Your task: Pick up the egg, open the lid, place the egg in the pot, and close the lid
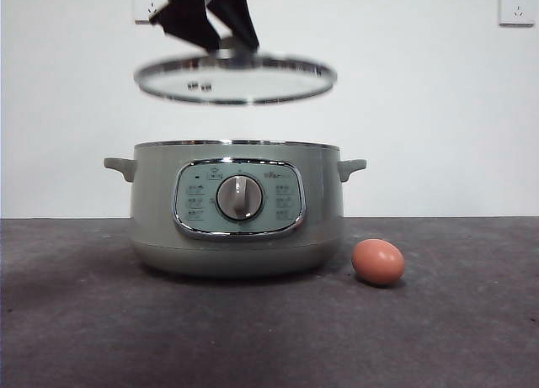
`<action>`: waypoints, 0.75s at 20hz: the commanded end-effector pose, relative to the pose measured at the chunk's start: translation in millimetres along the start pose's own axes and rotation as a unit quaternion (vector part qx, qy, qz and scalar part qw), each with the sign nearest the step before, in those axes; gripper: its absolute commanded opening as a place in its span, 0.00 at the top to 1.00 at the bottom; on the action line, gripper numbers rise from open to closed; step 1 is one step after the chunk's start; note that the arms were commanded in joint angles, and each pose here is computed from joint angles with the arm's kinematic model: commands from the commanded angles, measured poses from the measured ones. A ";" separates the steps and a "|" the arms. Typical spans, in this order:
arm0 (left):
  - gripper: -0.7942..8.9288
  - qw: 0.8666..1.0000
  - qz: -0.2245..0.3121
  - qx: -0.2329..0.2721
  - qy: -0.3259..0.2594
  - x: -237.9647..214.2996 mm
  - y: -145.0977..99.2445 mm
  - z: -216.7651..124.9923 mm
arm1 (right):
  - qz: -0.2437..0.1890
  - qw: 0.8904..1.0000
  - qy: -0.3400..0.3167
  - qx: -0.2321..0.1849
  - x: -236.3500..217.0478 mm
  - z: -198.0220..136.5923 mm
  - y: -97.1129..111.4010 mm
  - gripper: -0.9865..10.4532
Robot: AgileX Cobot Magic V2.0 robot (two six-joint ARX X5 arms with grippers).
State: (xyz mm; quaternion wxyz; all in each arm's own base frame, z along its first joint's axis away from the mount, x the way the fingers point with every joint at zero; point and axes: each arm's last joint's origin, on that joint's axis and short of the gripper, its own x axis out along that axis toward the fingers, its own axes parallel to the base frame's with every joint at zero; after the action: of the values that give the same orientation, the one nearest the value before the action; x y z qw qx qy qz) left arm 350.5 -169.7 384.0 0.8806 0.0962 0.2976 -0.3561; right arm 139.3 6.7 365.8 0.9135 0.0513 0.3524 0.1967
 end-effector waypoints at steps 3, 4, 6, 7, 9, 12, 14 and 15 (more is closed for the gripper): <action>0.93 0.996 0.040 0.010 -0.082 -75.6 8.7 25.3 | 0.009 1.000 0.012 -0.003 17.4 9.4 -5.7 0.42; 0.93 0.994 0.053 0.008 -0.096 -94.6 10.2 25.5 | 0.015 1.000 0.021 -0.004 24.2 11.3 -6.3 0.42; 0.93 0.990 0.079 0.005 -0.113 -131.7 12.5 21.9 | 0.031 0.998 0.044 -0.010 41.8 15.9 -6.0 0.42; 0.93 0.989 0.091 0.001 -0.118 -149.0 12.8 18.6 | 0.041 0.998 0.053 -0.016 51.8 18.6 -4.5 0.42; 0.93 0.986 0.115 -0.007 -0.120 -181.0 11.2 9.7 | 0.064 0.995 0.070 -0.033 75.6 24.2 0.6 0.42; 0.93 0.985 0.139 0.007 -0.100 -218.5 1.4 -7.1 | 0.087 0.988 0.112 -0.069 117.7 26.6 8.9 0.42; 0.93 0.985 0.144 0.004 -0.100 -239.1 -11.0 -15.5 | 0.088 0.979 0.153 -0.100 147.1 22.1 13.9 0.42; 0.93 0.983 0.147 0.007 -0.106 -249.4 -18.1 -18.7 | 0.086 0.975 0.171 -0.113 162.1 19.3 16.0 0.42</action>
State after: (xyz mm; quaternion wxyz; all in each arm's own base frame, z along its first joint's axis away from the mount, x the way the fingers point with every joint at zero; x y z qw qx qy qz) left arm 197.3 -35.1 506.1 0.9416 0.0950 0.2280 -0.2287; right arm 254.9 85.1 284.4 0.8209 -0.0408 0.4771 0.3112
